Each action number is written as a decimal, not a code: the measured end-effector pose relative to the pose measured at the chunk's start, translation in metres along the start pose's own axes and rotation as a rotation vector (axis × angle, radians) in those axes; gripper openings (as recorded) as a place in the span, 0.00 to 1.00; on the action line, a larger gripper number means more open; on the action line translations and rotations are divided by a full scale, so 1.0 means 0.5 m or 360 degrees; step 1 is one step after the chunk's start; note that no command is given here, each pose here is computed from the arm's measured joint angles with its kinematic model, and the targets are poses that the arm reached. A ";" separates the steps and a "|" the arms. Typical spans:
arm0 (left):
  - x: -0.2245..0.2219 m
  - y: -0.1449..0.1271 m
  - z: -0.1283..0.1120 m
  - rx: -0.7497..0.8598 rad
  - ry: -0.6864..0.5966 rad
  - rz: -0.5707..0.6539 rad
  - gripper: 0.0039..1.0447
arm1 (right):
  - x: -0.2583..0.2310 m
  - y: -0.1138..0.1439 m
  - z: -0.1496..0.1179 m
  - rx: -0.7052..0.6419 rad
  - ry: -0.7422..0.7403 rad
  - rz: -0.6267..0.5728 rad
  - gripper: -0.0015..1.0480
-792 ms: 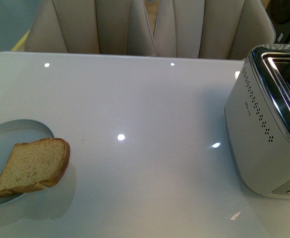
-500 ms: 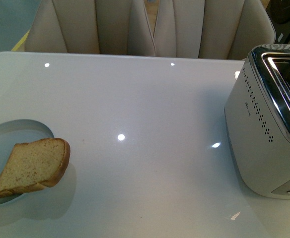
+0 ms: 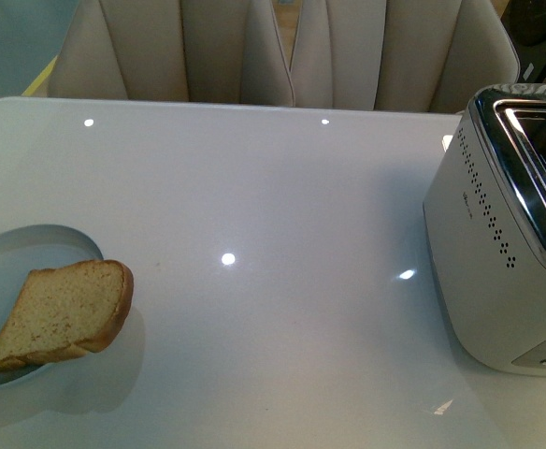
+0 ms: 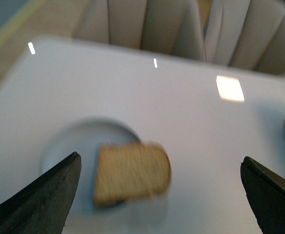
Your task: Left arm holds plate, right arm toasts bread
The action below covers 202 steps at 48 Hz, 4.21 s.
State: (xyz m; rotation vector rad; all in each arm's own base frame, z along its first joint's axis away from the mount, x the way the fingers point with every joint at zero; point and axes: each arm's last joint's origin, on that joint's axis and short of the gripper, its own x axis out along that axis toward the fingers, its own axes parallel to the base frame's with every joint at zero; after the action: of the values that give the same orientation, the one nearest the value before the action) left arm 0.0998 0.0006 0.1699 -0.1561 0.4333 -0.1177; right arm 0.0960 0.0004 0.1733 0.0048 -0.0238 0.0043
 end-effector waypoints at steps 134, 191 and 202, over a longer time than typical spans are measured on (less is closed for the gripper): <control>0.469 0.336 -0.182 -0.0308 0.0845 0.0378 0.24 | 0.000 0.000 0.000 0.0000 0.0000 -0.0002 0.92; 0.370 0.203 0.006 -0.0640 0.0804 0.0120 0.03 | 0.000 0.000 0.000 0.0000 0.0000 -0.0002 0.92; 0.342 0.113 0.072 -0.0634 0.0802 0.0030 0.03 | 0.000 0.000 0.000 0.0000 0.0000 -0.0002 0.92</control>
State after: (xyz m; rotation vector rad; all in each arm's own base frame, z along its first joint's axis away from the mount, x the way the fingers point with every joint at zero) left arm 0.2739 0.0352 0.1223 -0.5200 0.9599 -0.0492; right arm 0.0960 0.0003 0.1733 0.0048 -0.0238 0.0031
